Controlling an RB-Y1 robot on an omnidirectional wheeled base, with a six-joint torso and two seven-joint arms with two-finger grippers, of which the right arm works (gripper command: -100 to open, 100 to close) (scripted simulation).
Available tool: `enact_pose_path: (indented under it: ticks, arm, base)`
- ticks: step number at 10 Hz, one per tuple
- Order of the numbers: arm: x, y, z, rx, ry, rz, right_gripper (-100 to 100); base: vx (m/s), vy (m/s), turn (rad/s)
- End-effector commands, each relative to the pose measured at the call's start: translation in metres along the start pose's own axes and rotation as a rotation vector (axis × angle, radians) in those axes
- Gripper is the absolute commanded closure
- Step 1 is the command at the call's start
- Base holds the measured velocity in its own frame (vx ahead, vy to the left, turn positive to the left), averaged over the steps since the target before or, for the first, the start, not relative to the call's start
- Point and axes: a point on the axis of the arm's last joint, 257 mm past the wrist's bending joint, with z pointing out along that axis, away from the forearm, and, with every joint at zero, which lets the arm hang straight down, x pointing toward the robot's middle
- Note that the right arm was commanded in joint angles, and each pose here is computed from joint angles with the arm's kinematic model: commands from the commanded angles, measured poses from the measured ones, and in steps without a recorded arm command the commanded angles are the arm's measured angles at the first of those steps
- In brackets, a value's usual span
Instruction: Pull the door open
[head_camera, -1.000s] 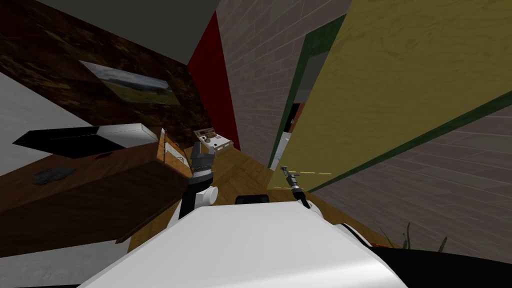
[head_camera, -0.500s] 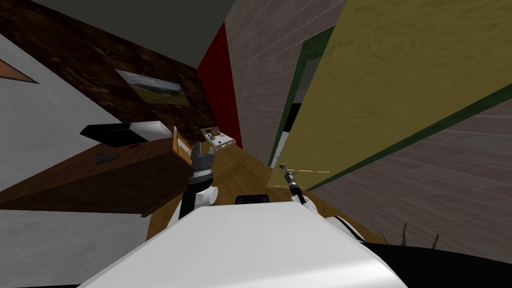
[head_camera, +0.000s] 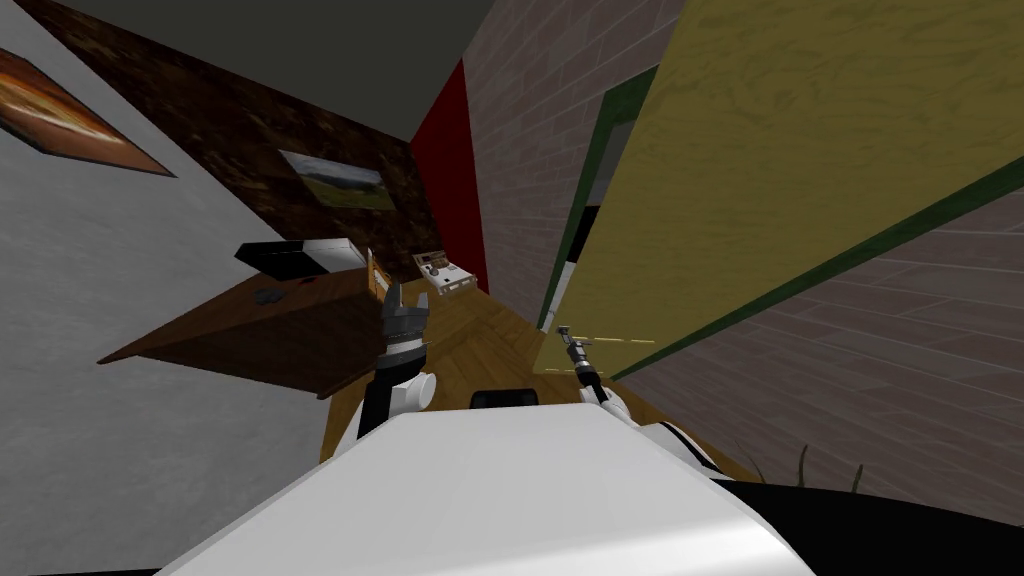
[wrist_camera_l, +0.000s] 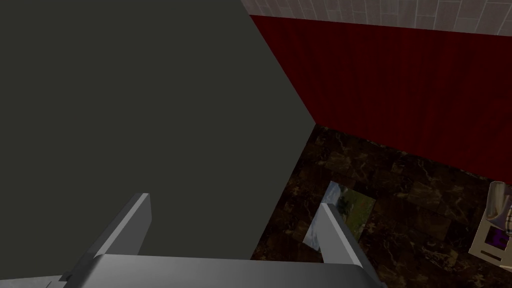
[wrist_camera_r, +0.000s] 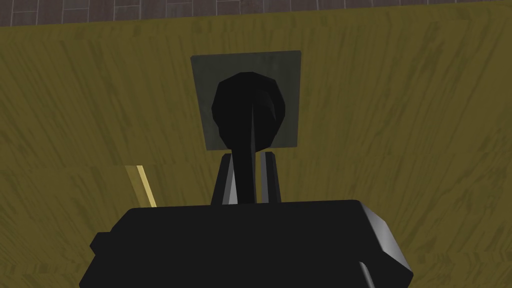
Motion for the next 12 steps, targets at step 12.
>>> enact_pose_path:
  ticks: [12]
  arm:
    - [0.007,-0.004,-0.0128,0.008,0.082,0.000,100]
  base:
    - [-0.182,-0.065,0.113]
